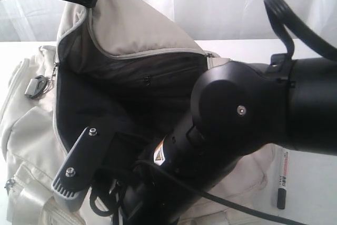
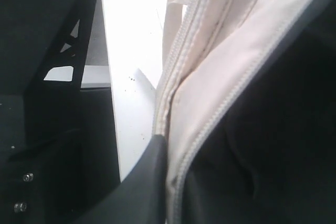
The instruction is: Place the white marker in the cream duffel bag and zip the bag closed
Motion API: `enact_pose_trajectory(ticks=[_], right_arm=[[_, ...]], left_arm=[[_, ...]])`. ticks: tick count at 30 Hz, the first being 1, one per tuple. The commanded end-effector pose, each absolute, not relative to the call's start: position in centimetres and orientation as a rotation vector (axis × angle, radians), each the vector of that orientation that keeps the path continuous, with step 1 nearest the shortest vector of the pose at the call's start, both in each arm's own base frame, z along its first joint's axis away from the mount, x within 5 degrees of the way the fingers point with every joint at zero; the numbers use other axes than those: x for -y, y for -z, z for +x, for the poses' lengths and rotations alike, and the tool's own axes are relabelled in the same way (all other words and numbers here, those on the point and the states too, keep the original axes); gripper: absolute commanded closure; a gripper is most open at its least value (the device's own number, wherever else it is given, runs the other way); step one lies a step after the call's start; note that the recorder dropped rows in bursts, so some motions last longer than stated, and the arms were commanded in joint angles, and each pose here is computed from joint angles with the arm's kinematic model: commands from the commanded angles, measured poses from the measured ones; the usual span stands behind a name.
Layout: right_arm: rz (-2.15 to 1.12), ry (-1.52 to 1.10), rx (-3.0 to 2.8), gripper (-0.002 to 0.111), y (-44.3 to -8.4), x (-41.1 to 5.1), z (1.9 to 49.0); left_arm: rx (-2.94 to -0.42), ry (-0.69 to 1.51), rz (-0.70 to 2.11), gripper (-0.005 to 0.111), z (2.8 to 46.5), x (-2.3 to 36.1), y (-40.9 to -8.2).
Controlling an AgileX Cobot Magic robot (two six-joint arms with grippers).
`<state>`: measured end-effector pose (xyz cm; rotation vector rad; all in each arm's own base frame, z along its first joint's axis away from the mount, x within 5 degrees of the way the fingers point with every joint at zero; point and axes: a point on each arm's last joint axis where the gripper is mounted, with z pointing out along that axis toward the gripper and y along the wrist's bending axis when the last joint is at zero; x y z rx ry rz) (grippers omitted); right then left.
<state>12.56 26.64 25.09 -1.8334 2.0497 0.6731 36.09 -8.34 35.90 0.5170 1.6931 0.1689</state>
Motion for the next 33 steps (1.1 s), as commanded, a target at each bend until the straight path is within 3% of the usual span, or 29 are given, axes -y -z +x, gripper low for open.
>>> enact_pose_trajectory(ticks=[1,12,19,28,33], right_arm=[[-1.875,-0.688,-2.075,0.1,-25.0,-26.3,12.0],[-1.891,-0.683,-2.079,0.1,-24.9,-26.2,11.9],[-1.896,-0.666,-2.039,0.099,-25.3,-26.1,12.0],[-1.609,-0.647,-1.936,0.063,-29.0,-25.3,12.6],[-1.401,-0.554,-1.914,0.06,-31.3,-23.9,13.3]], left_arm=[[-1.72,-0.189,0.48,0.107,37.5,8.0,-35.1],[-1.778,-0.208,0.508,0.107,39.8,7.7,-32.5],[-1.785,-0.173,0.491,0.107,39.8,7.5,-32.5],[-1.78,-0.128,0.518,0.107,39.6,7.9,-32.6],[-1.782,-0.11,0.512,0.107,39.6,8.0,-32.5]])
